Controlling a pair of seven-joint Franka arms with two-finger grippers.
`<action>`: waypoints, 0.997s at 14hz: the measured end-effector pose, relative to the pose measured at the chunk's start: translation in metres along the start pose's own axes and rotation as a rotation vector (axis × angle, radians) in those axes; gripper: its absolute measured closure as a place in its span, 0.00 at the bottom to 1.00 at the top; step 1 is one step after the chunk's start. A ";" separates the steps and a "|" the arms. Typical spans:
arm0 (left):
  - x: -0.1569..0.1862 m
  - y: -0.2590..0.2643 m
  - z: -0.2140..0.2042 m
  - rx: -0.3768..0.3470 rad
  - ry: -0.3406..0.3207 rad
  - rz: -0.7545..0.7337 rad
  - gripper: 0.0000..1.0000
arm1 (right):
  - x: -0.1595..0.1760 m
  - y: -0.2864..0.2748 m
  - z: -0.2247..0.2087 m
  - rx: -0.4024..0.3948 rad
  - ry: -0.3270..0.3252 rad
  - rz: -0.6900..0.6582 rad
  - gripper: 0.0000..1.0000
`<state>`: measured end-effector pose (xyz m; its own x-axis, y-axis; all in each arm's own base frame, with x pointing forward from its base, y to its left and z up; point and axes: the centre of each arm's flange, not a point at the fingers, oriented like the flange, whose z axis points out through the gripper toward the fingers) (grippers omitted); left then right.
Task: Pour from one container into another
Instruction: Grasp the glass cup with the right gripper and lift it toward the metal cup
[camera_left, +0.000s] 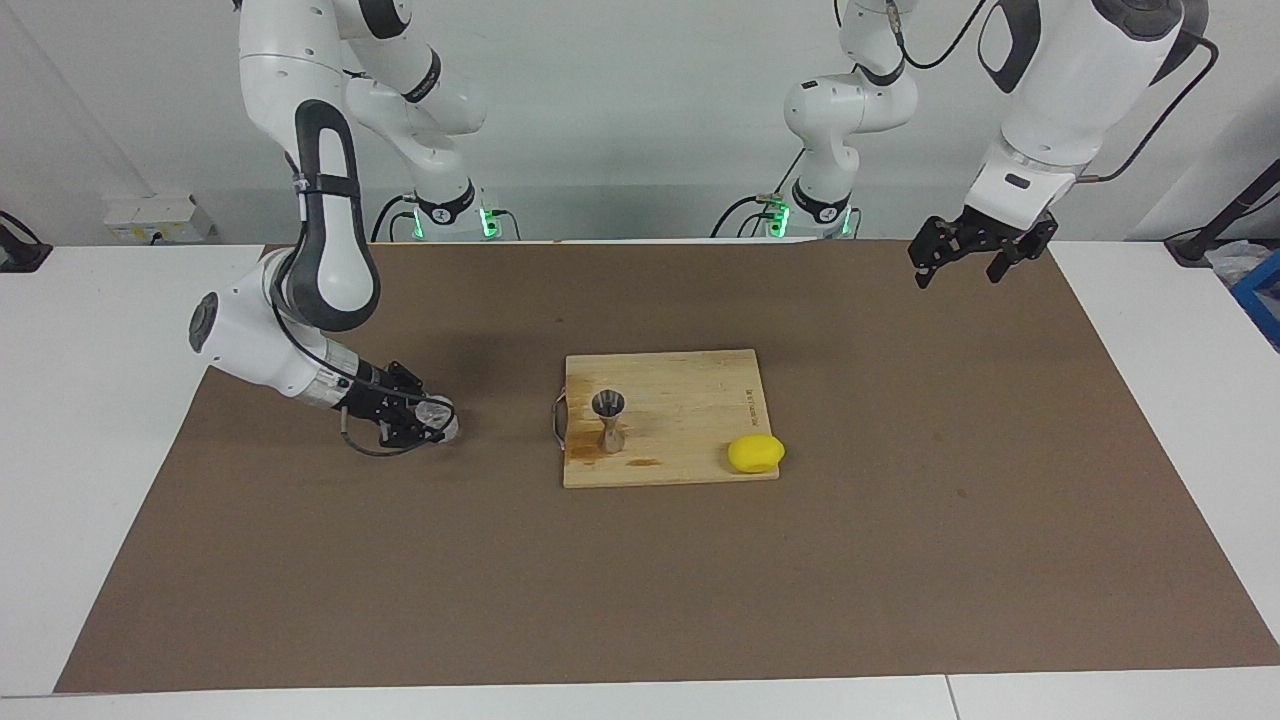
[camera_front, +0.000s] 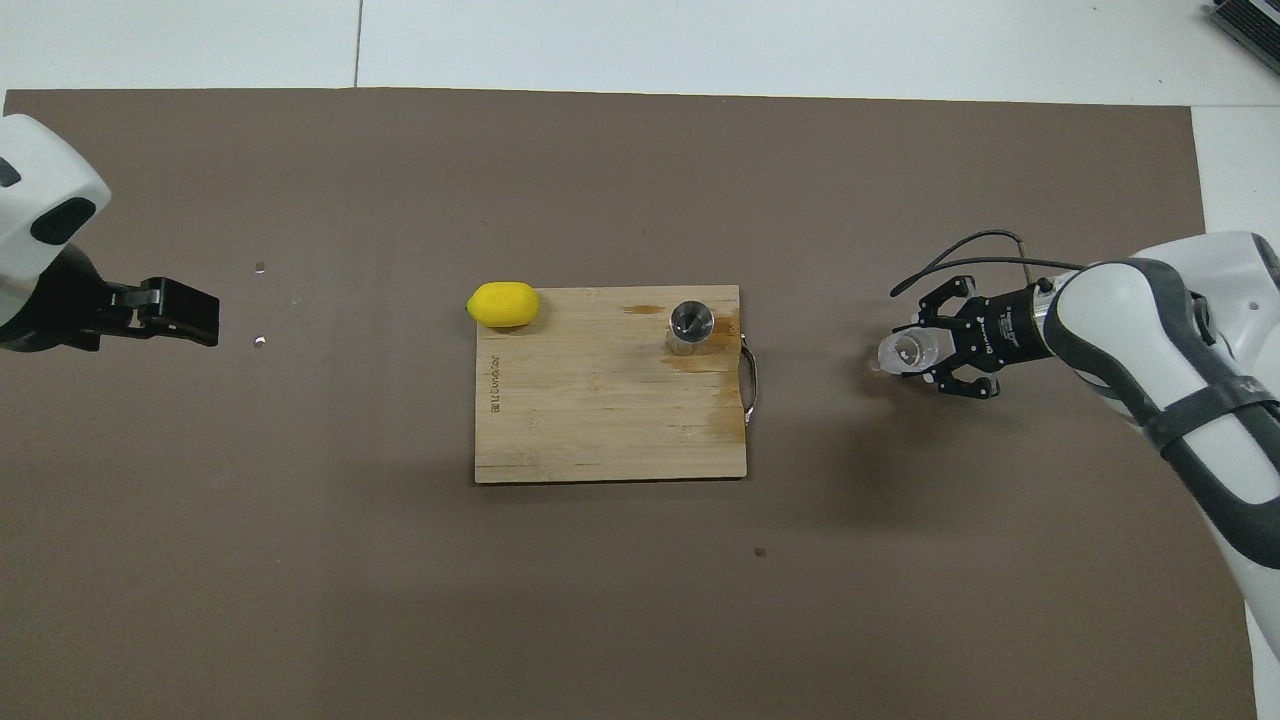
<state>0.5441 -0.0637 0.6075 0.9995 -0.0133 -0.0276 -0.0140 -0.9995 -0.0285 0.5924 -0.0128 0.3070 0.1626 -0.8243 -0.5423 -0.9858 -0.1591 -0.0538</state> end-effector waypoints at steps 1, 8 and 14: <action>0.000 -0.008 0.000 -0.001 -0.003 0.004 0.00 | -0.009 -0.006 -0.004 0.011 0.001 0.025 0.50; -0.002 -0.018 -0.007 -0.044 0.007 0.012 0.00 | -0.123 -0.053 0.000 0.047 0.021 0.143 0.50; -0.009 -0.019 -0.031 -0.046 -0.001 0.026 0.00 | -0.196 -0.069 0.005 0.041 0.170 0.110 0.50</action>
<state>0.5363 -0.0458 0.6388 0.9988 -0.0395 -0.0285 -0.0390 -0.9991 0.0185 0.6281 0.1624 0.4133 0.0550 -0.9160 -0.3973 -0.9983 -0.0433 -0.0383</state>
